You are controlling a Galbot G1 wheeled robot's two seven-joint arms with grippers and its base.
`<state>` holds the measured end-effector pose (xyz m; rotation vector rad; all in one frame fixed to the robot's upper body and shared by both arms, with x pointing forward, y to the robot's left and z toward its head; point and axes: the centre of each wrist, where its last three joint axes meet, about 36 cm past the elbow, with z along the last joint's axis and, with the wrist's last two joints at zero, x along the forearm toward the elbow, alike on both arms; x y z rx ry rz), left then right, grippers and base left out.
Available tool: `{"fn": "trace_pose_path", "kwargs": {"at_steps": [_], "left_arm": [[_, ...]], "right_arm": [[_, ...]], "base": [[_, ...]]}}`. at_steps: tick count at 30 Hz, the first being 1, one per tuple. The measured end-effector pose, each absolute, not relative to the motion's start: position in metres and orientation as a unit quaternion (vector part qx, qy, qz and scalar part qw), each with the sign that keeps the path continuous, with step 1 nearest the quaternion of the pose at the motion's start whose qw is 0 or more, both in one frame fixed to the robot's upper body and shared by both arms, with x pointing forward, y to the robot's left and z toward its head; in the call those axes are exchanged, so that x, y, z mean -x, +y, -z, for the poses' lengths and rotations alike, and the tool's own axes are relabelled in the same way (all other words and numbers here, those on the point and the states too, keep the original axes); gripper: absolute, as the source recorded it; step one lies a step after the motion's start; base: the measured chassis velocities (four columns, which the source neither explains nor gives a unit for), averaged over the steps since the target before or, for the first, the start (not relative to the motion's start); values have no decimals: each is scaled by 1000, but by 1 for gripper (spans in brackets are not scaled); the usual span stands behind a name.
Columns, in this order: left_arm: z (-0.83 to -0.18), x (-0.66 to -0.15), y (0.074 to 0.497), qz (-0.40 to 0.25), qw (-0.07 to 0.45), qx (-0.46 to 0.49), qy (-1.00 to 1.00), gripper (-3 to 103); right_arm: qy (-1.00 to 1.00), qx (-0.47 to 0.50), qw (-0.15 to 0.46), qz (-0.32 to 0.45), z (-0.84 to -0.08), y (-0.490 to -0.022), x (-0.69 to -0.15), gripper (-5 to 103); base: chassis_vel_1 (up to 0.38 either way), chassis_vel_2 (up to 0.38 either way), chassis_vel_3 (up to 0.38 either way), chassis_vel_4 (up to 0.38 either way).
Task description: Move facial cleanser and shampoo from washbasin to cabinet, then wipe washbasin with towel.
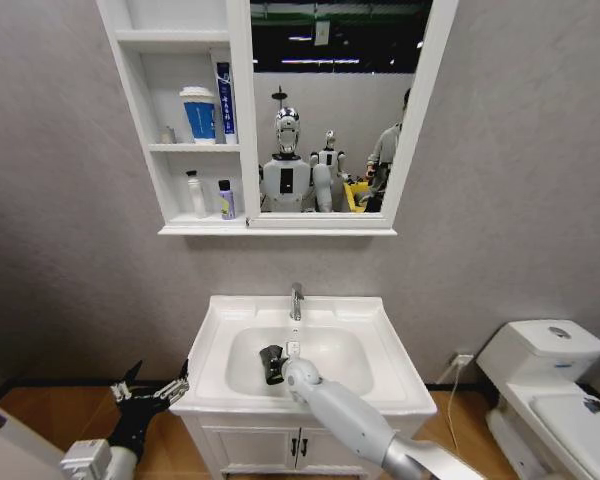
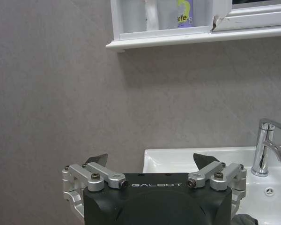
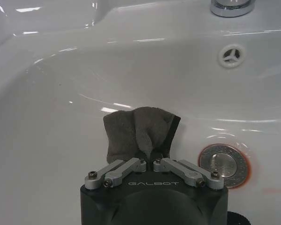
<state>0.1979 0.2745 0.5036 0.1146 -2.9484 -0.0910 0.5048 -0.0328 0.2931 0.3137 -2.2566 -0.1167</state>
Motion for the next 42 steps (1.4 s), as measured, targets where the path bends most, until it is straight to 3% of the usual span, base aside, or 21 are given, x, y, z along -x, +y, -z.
{"fn": "trace_pose_path", "kwargs": {"at_steps": [8,12,14,22,26,36,42], "left_arm": [[-504,-198,274,31,95,-39,-994,100],[-504,-198,274,31,95,-39,-994,100],[-504,-198,274,31,95,-39,-994,100],[-504,-198,274,31,95,-39,-994,100],[-504,-198,274,31,95,-39,-994,100],[-504,-198,274,31,95,-39,-994,100],[-504,-198,274,31,95,-39,-994,100]], "right_arm": [[-911,-73,405,-22,-293,-92,-507,2],[-921,-40,384,-51,-299,-147,-502,2],[-929,-23,360,-81,-305,-180,-494,2],[-947,-22,276,-160,-331,-221,-478,2],[-944,-26,289,-155,-324,-221,-472,2],[-919,-30,388,-67,-280,-174,-464,2],[-902,-66,426,18,-285,-103,-478,2]], "base": [[0,0,0,0],[0,0,0,0],[0,0,0,0],[0,0,0,0],[0,0,0,0],[0,0,0,0],[0,0,0,0]]}}
